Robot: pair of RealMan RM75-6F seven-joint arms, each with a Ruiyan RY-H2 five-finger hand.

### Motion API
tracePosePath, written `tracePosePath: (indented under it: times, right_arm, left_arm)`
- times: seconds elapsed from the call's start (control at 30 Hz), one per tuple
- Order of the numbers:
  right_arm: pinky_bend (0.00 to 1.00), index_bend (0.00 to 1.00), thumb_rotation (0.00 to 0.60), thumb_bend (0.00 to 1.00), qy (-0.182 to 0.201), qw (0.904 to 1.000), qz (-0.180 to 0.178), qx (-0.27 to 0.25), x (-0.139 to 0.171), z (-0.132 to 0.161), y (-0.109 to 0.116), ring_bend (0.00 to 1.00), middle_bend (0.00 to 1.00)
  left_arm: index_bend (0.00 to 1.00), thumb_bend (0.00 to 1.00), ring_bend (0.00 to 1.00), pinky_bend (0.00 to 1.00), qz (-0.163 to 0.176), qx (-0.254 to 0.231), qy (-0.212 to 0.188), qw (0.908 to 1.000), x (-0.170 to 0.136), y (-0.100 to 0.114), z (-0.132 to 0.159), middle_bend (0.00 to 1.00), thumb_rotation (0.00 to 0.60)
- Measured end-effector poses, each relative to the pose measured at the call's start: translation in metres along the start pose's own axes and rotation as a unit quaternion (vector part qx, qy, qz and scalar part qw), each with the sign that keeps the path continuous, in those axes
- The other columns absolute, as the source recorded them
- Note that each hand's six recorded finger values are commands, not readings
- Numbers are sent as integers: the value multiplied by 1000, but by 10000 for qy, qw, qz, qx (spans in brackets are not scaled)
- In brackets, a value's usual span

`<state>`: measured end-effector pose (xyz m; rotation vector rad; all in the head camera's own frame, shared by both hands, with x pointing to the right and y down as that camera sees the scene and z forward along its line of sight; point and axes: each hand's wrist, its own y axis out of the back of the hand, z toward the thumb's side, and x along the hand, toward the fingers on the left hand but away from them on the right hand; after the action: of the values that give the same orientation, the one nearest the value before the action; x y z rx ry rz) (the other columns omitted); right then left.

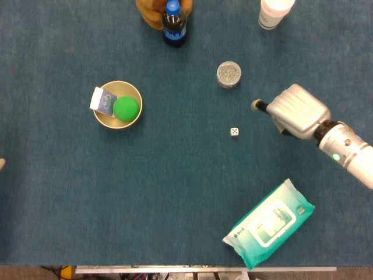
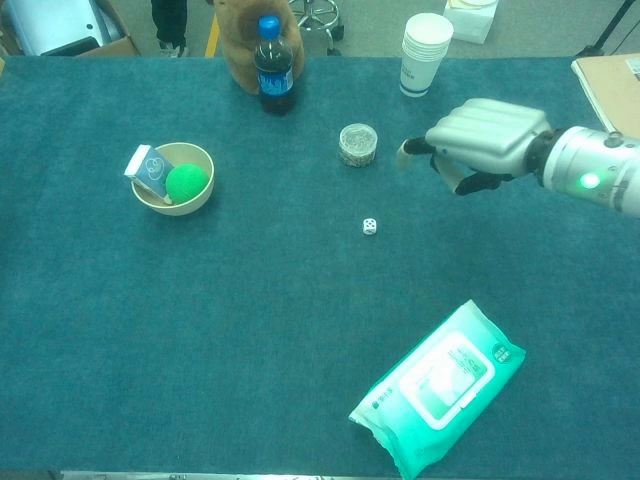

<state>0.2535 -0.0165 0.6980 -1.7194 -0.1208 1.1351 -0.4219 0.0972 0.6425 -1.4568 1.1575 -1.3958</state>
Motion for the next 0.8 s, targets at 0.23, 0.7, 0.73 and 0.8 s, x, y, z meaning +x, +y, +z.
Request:
tracePosePath:
  times: [0.23, 0.7, 0.73, 0.8]
  right_arm:
    - [1000, 275, 600, 1000, 241, 9992, 306, 115, -8, 19, -2, 920, 1000]
    - [1000, 280, 600, 1000, 409, 9974, 548, 205, -23, 37, -8, 1000, 1000]
    - [1000, 280, 600, 1000, 410, 9975, 539, 224, -25, 38, -8, 1000, 1000]
    - [1000, 280, 600, 1000, 406, 9974, 537, 246, -27, 39, -8, 1000, 1000]
  left_arm:
    - [251, 82, 200, 380, -37, -9, -4, 10000, 1, -1, -1, 157, 600]
    - [251, 82, 200, 380, -46, -50, 9, 10000, 1, -2, -2, 158, 600]
    - [251, 82, 200, 380, -47, -54, 9, 10000, 1, -2, -2, 157, 600]
    - [251, 82, 200, 380, -42, -65, 10, 10000, 1, -2, -2, 157, 600]
